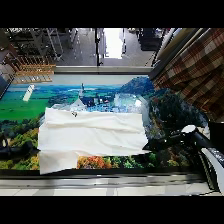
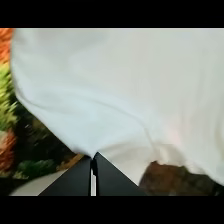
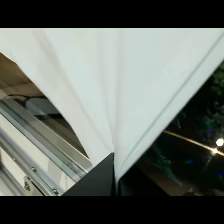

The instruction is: Fold the clothes and pants, and hang the long-sleeved shirts on hangers.

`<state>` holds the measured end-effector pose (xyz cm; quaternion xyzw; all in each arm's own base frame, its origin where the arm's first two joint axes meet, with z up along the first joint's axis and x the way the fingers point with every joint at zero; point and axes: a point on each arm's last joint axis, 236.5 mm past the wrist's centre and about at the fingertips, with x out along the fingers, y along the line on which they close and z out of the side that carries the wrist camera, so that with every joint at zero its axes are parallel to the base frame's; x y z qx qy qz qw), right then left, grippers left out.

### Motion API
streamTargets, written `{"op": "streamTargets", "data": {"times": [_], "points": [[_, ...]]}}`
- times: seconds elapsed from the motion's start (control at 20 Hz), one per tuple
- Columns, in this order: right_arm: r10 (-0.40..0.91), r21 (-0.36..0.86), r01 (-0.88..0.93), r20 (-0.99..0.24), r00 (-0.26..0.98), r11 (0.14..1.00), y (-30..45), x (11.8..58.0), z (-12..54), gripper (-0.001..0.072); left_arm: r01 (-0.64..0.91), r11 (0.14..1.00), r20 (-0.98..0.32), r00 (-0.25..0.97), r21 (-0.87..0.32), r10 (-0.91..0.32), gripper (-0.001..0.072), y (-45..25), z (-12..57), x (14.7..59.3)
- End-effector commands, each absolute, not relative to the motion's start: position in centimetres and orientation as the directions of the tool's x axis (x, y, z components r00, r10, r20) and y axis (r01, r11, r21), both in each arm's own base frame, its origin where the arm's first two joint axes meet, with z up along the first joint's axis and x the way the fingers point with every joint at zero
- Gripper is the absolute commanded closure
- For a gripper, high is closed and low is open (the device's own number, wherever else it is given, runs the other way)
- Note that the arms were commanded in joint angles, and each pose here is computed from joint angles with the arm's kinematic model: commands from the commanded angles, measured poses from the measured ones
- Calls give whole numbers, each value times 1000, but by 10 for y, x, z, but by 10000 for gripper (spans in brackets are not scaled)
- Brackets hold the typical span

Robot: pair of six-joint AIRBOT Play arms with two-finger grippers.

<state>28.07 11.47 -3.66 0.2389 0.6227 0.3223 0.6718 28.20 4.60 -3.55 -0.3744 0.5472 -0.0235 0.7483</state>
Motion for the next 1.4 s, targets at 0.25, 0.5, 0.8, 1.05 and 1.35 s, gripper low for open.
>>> {"op": "streamTargets", "data": {"times": [0.25,0.5,0.8,1.05,1.35], "points": [[591,634,-21,-707,390,773,101,394,8,695,-163,700,-642,578,-695,-503,703,30,50,421],[600,659,86,-724,340,747,112,448,-43,693,-173,565,-524,650,-807,-550,703,18,25,518],[568,662,141,-717,403,736,103,487,-64,693,-251,529,-528,703,-811,-476,702,36,-10,558],[515,586,117,-777,363,802,89,476,-75,160,-268,531,-533,721,-804,-442,331,43,-16,564],[521,552,109,-824,223,826,60,437,-79,143,-178,536,-490,697,-825,-524,330,63,24,532]]}}
